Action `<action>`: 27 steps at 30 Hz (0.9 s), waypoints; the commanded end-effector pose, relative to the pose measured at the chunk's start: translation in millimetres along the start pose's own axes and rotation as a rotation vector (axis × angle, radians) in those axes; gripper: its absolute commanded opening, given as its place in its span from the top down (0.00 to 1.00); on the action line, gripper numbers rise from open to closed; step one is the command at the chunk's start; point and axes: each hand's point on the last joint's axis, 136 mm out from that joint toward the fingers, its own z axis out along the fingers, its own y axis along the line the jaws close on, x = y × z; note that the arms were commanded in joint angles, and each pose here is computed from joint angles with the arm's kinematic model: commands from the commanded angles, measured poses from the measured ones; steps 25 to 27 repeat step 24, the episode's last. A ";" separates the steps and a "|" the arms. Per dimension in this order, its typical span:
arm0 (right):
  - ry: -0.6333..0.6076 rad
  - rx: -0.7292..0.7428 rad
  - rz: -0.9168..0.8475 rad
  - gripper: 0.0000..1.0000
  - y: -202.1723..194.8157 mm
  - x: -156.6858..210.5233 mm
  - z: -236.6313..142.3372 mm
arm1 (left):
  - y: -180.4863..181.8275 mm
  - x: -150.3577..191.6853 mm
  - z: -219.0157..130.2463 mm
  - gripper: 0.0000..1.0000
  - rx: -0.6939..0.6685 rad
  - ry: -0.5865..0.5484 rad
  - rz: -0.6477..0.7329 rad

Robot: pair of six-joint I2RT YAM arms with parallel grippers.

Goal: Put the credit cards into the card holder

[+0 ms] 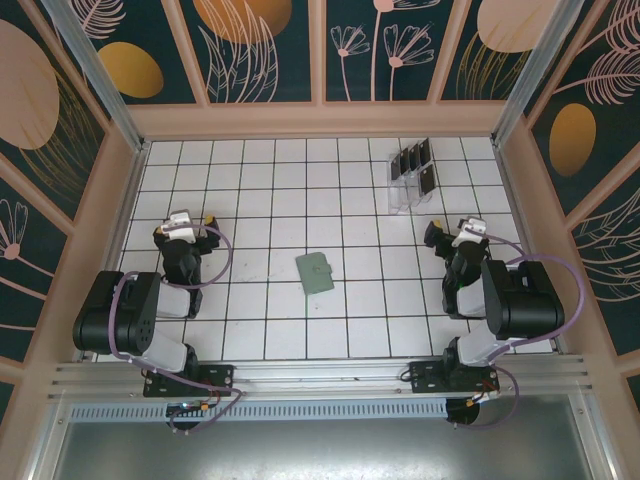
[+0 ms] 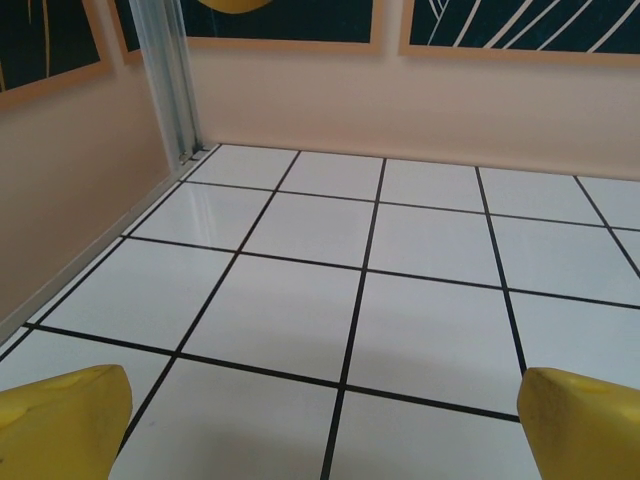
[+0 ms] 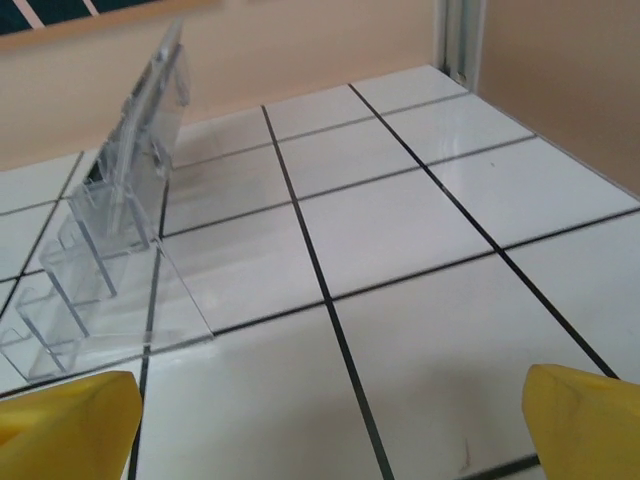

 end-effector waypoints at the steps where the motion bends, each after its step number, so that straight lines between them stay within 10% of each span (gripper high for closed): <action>1: -0.096 -0.036 -0.017 0.02 9.4 -27.6 4.2 | -4.6 -15.9 5.5 0.01 0.038 -0.049 -0.021; 27: -0.111 -0.021 -0.019 0.01 8.7 -29.2 2.2 | -4.6 -15.5 6.0 0.01 0.039 -0.046 -0.021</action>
